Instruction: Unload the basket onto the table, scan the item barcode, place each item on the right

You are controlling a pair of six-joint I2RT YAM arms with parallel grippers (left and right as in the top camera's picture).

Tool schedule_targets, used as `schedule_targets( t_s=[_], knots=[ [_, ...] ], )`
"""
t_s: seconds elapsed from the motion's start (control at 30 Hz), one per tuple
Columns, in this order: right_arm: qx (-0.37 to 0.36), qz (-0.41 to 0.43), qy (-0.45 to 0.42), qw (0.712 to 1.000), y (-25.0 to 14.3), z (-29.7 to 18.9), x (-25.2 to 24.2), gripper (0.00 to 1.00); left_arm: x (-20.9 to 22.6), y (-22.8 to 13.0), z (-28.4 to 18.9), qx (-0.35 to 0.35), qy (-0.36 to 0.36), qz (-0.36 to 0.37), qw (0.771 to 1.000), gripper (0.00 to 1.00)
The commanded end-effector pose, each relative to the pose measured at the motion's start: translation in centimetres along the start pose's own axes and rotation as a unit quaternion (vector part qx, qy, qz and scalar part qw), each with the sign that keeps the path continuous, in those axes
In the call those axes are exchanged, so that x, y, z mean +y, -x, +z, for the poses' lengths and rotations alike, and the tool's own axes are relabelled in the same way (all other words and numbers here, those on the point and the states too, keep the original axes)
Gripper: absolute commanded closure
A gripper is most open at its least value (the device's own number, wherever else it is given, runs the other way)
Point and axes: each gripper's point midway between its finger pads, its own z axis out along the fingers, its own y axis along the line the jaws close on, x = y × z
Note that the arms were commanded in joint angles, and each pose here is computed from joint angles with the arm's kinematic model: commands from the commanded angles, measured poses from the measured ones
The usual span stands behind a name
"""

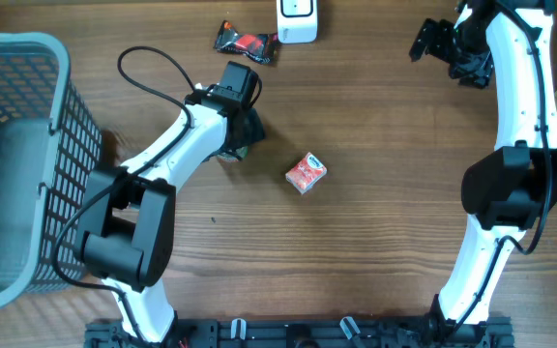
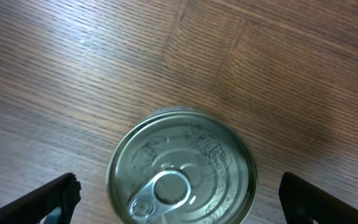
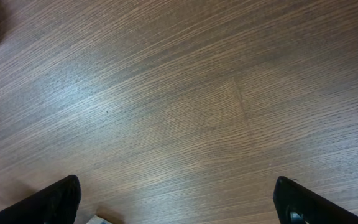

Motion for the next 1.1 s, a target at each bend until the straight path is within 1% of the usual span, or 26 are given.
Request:
schedule_targets(
  t_s=[0.0,0.17,0.33,0.37,0.4,0.43,0.57,0.6,0.67,0.83,1.07],
  knots=[
    [-0.008,-0.011,-0.007,1.000,0.1,-0.4,-0.1,0.00,0.1,-1.4,1.8,0.029,0.002,0.014,0.999,0.00],
    [-0.008,-0.011,-0.007,1.000,0.1,-0.4,-0.1,0.00,0.3,-2.1,3.2,0.042,0.013,0.017,0.999,0.00],
    [-0.008,-0.011,-0.007,1.000,0.1,-0.4,-0.1,0.00,0.3,-2.0,3.2,0.041,0.013,0.016,0.999,0.00],
    [-0.008,-0.011,-0.007,1.000,0.0,-0.4,-0.1,0.00,0.4,-2.0,3.2,0.041,0.013,0.016,0.999,0.06],
    [-0.008,-0.011,-0.007,1.000,0.1,-0.4,-0.1,0.00,0.4,-2.0,3.2,0.041,0.013,0.016,0.999,0.15],
    [-0.008,-0.011,-0.007,1.000,0.1,-0.4,-0.1,0.00,0.4,-1.9,3.2,0.041,0.013,0.015,0.999,0.18],
    [-0.008,-0.011,-0.007,1.000,0.1,-0.4,-0.1,0.00,0.4,-1.9,3.2,0.041,0.013,0.015,0.999,0.20],
    [-0.008,-0.011,-0.007,1.000,0.1,-0.4,-0.1,0.00,0.4,-1.9,3.2,0.040,0.012,0.015,0.999,0.23],
    [-0.008,-0.011,-0.007,1.000,0.1,-0.4,-0.1,0.00,0.4,-1.9,3.2,0.040,0.012,0.014,0.999,0.25],
    [-0.008,-0.011,-0.007,1.000,0.1,-0.4,-0.1,0.00,0.4,-1.9,3.2,0.040,0.012,0.017,0.999,0.35],
    [-0.010,-0.011,-0.006,1.000,0.2,-0.4,0.0,0.00,0.8,-2.3,3.1,0.050,0.017,0.078,0.996,0.38]
  ],
)
